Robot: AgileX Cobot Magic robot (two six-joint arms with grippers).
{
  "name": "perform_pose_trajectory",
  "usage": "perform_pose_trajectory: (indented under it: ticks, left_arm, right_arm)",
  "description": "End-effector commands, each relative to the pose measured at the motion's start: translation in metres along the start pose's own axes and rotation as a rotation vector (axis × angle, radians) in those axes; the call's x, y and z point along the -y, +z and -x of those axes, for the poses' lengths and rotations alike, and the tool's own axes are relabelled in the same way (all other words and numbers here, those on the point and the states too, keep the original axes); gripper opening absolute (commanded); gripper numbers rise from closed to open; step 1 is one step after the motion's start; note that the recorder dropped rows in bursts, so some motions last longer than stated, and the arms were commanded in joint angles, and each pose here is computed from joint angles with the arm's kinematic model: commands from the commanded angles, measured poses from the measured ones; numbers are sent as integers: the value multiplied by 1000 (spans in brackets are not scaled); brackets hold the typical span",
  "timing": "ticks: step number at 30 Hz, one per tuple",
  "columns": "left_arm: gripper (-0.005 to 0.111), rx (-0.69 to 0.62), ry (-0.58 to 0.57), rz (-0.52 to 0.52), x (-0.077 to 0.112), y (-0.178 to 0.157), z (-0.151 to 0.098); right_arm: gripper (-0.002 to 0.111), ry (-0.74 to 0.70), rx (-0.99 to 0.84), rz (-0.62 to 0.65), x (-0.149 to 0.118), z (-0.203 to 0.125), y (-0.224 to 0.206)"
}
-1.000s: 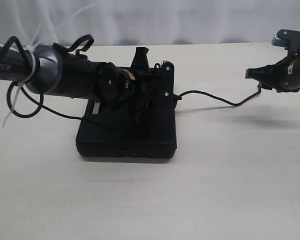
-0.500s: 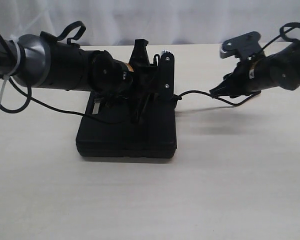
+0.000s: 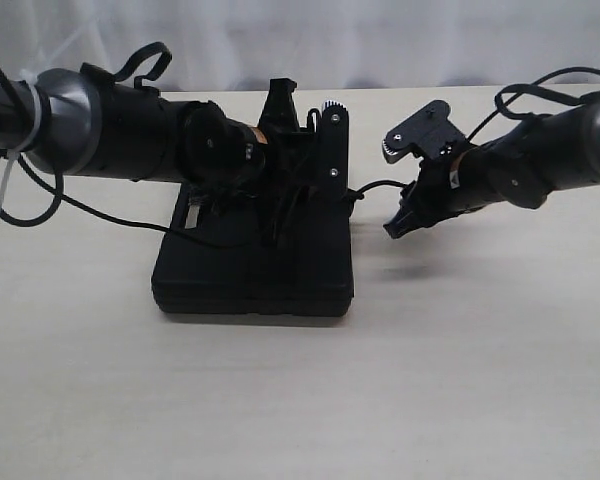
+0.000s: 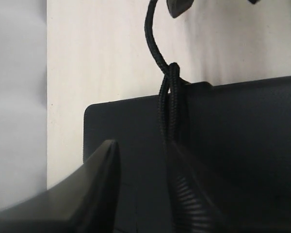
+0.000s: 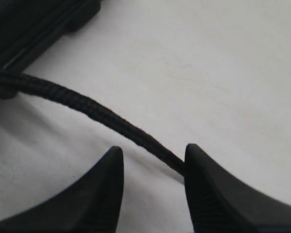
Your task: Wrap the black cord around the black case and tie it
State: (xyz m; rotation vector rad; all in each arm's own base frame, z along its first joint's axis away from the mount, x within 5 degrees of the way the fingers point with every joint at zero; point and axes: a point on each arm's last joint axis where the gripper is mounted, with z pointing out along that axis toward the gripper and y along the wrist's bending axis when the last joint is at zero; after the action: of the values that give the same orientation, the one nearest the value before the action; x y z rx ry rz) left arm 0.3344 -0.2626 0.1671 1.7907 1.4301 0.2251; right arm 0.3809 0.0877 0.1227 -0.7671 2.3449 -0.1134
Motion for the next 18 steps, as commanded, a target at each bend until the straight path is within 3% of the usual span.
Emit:
perform_pose_trajectory:
  ticks: [1, 6, 9, 18]
  left_arm:
    - [33, 5, -18, 7, -2, -3, 1]
    - [33, 5, -18, 7, -2, -3, 1]
    - [33, 5, -18, 7, -2, -3, 1]
    - [33, 5, -18, 7, -2, -3, 1]
  right_arm:
    - [34, -18, 57, 14, -3, 3, 5]
    - [4, -32, 45, 9, -1, 1, 6]
    - [4, -13, 40, -1, 6, -2, 6]
    - [4, 234, -5, -60, 42, -22, 5]
